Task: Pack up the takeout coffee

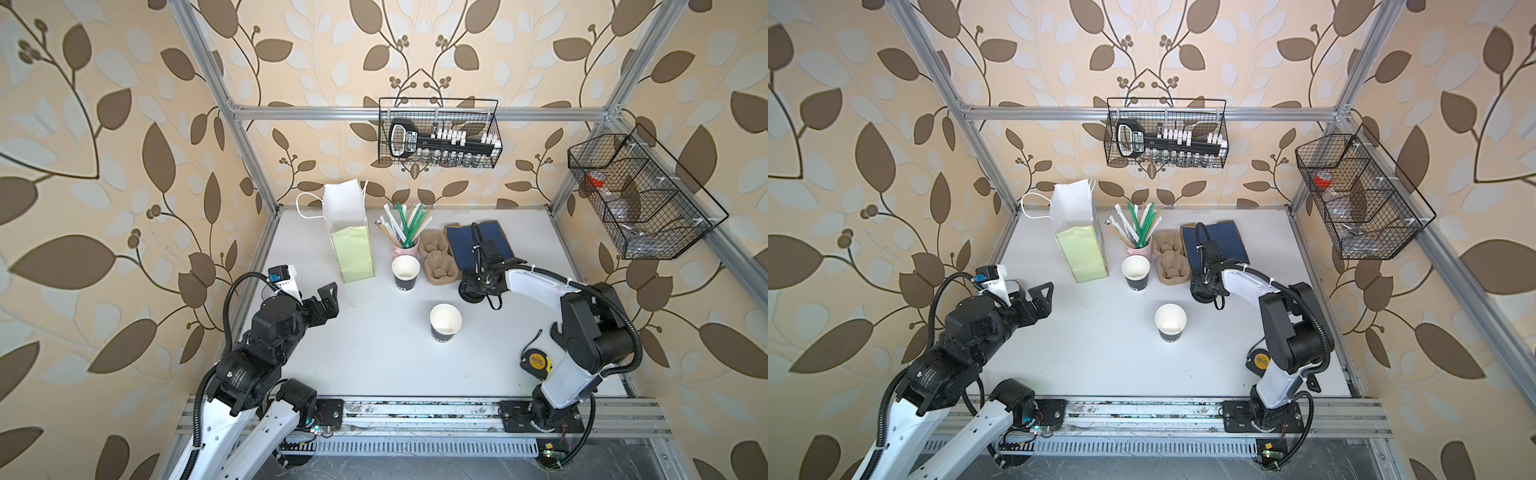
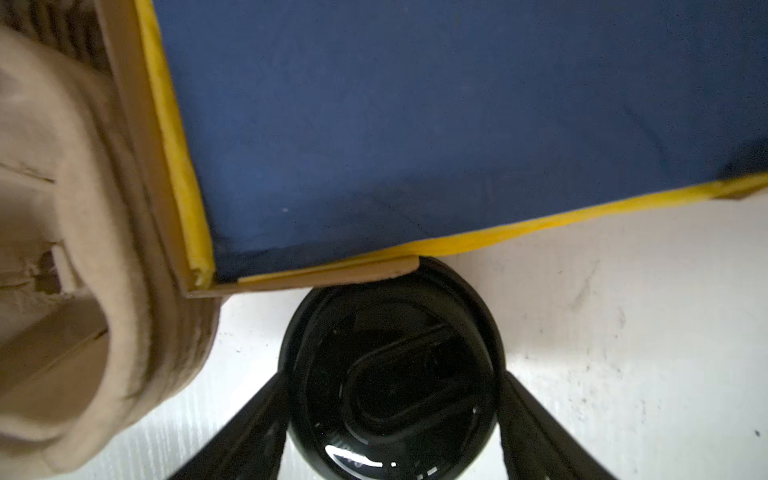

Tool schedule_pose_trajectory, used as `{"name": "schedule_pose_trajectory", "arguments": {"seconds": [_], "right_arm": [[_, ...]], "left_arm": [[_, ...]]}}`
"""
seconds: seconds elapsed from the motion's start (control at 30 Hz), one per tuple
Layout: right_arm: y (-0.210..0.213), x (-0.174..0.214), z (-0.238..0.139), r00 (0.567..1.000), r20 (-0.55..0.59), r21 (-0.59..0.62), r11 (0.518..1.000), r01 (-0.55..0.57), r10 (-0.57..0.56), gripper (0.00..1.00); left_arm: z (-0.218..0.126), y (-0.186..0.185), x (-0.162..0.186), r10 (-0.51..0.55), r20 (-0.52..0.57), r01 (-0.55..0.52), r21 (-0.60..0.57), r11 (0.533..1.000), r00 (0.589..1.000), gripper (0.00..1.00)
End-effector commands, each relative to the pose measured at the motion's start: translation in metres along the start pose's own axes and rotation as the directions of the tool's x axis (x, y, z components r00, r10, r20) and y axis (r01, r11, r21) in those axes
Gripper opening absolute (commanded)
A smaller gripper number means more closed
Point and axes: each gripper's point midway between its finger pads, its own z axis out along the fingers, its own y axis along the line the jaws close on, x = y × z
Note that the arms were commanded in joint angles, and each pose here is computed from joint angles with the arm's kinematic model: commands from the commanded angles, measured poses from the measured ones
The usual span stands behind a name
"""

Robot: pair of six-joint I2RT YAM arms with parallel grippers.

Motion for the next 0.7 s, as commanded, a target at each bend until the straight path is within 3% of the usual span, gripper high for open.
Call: {"name": "schedule_pose_trajectory", "arguments": {"seconds": [0.0, 0.3, 0.67], "right_arm": [[0.004, -0.004, 0.004, 1.0, -0.004, -0.012, 1.0, 0.002, -0.002, 0.77], [0.004, -0.004, -0.004, 1.0, 0.006, -0.023, 1.0, 0.001, -0.001, 0.7], [-0.001, -0.006, -0.038, 0.997, 0.08, -0.05, 0.999, -0.009, 0.013, 0.68]], "left_arm": [[0.002, -0.004, -0.004, 0.018, 0.019, -0.018, 0.012, 1.0, 1.0, 0.99], [0.004, -0.004, -0.004, 0.02, 0.014, -0.02, 0.012, 1.0, 1.0, 0.99], [0.007, -0.006, -0.001, 0.021, -0.001, -0.021, 0.013, 1.0, 1.0, 0.99]]}}
